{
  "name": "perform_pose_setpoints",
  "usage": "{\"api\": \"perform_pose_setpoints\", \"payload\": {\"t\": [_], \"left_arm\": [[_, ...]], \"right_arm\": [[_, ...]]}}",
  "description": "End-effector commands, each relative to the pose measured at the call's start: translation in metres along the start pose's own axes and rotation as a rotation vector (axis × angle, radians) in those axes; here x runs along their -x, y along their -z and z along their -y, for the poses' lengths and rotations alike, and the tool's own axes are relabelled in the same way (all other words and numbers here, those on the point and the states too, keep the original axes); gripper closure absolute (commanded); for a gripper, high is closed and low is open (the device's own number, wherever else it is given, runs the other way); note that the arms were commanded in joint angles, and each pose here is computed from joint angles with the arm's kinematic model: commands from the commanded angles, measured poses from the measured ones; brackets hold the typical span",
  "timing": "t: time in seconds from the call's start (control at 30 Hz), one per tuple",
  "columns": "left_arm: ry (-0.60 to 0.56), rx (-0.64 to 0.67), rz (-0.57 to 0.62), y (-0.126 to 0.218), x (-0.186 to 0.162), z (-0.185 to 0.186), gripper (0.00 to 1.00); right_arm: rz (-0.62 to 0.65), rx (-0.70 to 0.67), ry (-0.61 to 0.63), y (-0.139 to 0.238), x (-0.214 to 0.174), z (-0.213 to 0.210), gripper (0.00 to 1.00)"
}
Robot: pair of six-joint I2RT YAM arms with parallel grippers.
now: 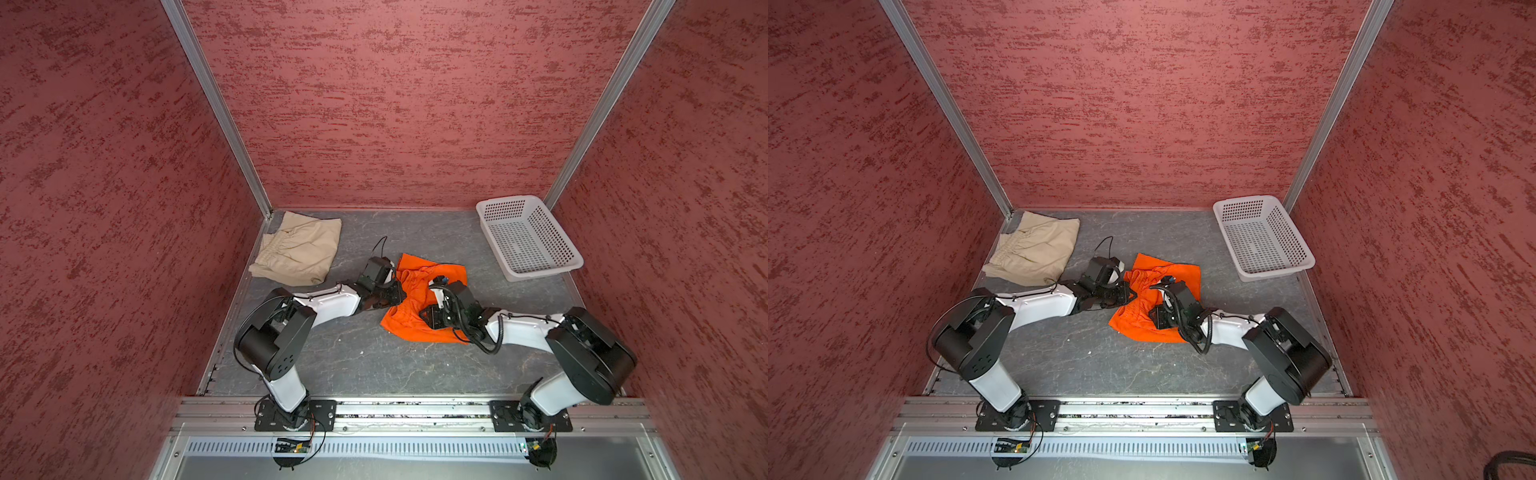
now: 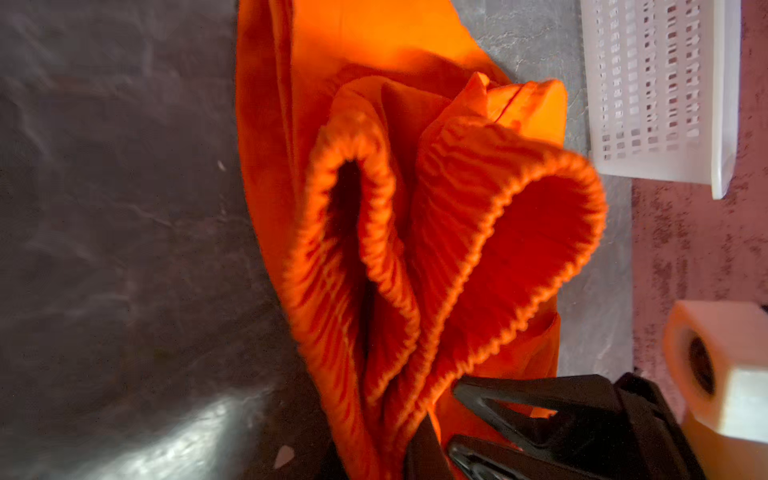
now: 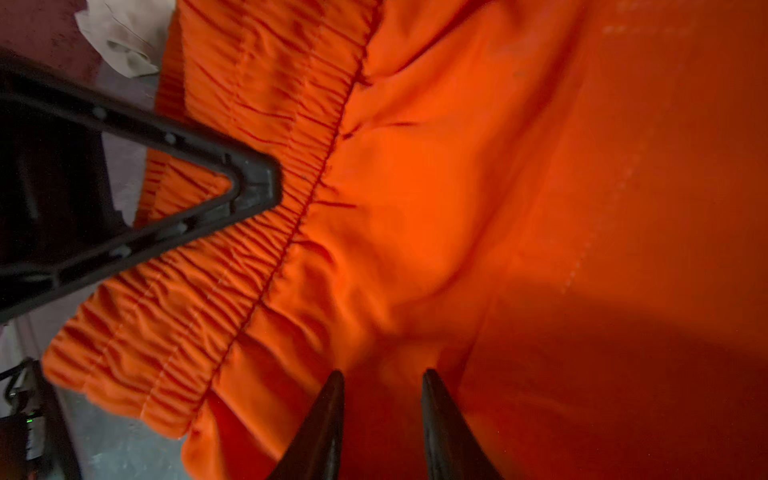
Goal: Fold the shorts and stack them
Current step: 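Lift the orange shorts with the left gripper while the right gripper releases and withdraws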
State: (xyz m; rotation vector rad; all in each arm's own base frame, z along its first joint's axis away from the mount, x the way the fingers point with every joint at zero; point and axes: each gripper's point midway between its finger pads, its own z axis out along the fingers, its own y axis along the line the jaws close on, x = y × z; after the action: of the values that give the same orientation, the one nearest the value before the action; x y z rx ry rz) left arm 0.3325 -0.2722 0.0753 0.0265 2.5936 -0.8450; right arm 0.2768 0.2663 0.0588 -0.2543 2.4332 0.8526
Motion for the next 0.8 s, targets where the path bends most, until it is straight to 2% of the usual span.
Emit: {"api": "perform_pose_setpoints", "payload": {"t": [0.0,0.13,0.3,0.5,0.63,0.77], "left_arm": [[-0.176,0.104,-0.056,0.027,0.008,-0.020,1.00],[-0.310,0.212,-0.102,0.047,0.029,-0.041,1.00],[-0.420,0.383,-0.086,0.077,0.077,-0.071,1.00],[-0.447,0.479,0.000,0.114,0.135,-0.093,1.00],[-0.468,0.565,0.035,0.137,0.163,-0.110,1.00],[-0.509,0.625,0.052,0.153,0.187,-0.112,1.00]], "right_arm": [[0.039,0.036,-0.013,0.015,0.015,-0.012,0.65],[0.070,0.032,-0.005,0.024,0.024,-0.012,0.64],[0.072,0.037,-0.010,0.022,0.023,-0.009,0.65],[0.062,0.041,-0.021,0.020,0.015,-0.005,0.66],[0.059,0.027,-0.022,0.021,0.010,0.000,0.66],[0.050,0.028,-0.029,0.018,0.008,0.001,0.66]]}}
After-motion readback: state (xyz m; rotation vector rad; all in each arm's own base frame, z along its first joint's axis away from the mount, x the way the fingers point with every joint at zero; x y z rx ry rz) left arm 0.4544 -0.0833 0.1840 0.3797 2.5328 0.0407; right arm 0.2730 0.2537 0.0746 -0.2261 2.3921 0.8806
